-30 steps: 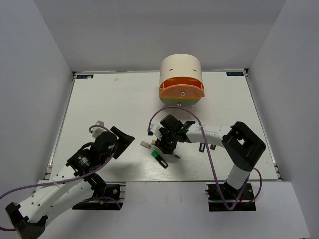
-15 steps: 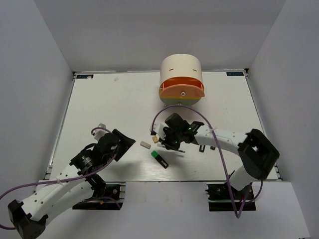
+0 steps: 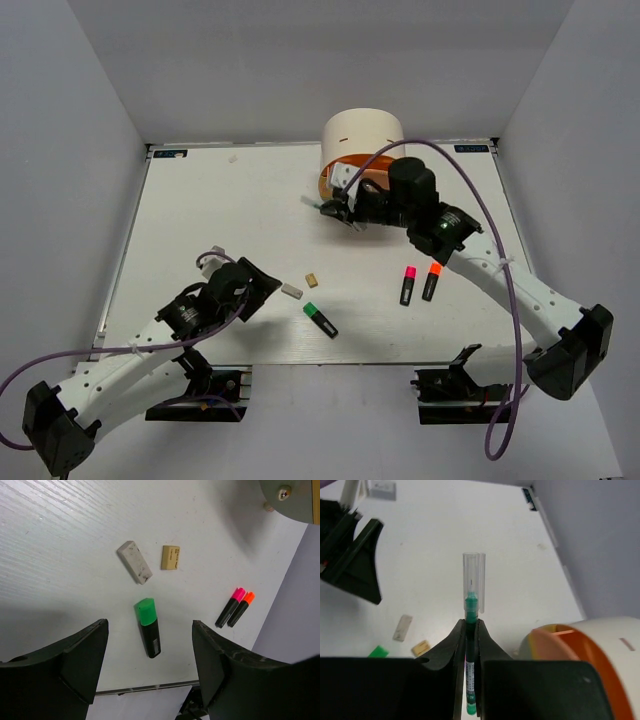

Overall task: Sort the stationery into containers
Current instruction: Place the pen in the drawer.

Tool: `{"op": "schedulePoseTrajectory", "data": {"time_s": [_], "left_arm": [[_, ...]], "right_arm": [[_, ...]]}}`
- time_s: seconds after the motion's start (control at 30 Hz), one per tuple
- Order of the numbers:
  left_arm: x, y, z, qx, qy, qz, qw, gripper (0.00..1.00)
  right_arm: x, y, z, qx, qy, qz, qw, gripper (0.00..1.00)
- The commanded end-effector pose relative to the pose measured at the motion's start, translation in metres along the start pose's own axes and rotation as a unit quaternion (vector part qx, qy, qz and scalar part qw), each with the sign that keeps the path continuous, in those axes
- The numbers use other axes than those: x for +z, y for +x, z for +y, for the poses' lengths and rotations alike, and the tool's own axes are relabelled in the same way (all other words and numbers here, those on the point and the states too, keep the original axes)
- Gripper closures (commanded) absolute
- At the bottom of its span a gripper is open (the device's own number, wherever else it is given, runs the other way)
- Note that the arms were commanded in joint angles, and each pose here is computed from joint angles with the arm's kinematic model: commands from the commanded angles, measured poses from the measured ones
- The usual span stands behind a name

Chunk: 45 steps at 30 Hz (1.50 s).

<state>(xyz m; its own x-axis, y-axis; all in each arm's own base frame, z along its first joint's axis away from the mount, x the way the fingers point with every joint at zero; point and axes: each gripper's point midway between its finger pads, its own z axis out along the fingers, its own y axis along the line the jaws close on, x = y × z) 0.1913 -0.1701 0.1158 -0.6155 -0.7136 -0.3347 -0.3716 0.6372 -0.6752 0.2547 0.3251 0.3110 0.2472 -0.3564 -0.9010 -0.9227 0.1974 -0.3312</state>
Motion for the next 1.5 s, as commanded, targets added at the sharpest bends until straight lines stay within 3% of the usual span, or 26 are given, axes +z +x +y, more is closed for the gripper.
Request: {"op": "schedulePoseTrajectory", "data": {"time_s": [0.0,0.23,0.53,1.33,1.47], "left_arm": [[0.001,0.003,-0.005,-0.007,0.014,0.007,1.000,0.22],[0.001,0.003,-0.005,-0.008,0.018,0.006,1.000,0.22],[0.001,0.003,-0.002,-0.009,0.022,0.005,1.000,0.22],[0.007,0.006,0.002,-0.007,0.014,0.007,1.000,0.22],[0.007,0.006,0.002,-0.007,0.014,0.007,1.000,0.22]], "right_arm": [[-0.005,-0.051,-0.044,-0.059,0.048,-0.078,0.994,1.00],[-0.017,-0.072,-0.122,-0.094,0.107,-0.082,0.986,1.00],[-0.032,-0.038,-0.178,-0.108,0.127,-0.045,0.985,1.00],[-0.024,0.078,-0.173,-0.012,0.020,0.007,1.000,1.00],[-0.023,0.082,-0.174,-0.010,0.020,0.011,1.000,0.80]]}}
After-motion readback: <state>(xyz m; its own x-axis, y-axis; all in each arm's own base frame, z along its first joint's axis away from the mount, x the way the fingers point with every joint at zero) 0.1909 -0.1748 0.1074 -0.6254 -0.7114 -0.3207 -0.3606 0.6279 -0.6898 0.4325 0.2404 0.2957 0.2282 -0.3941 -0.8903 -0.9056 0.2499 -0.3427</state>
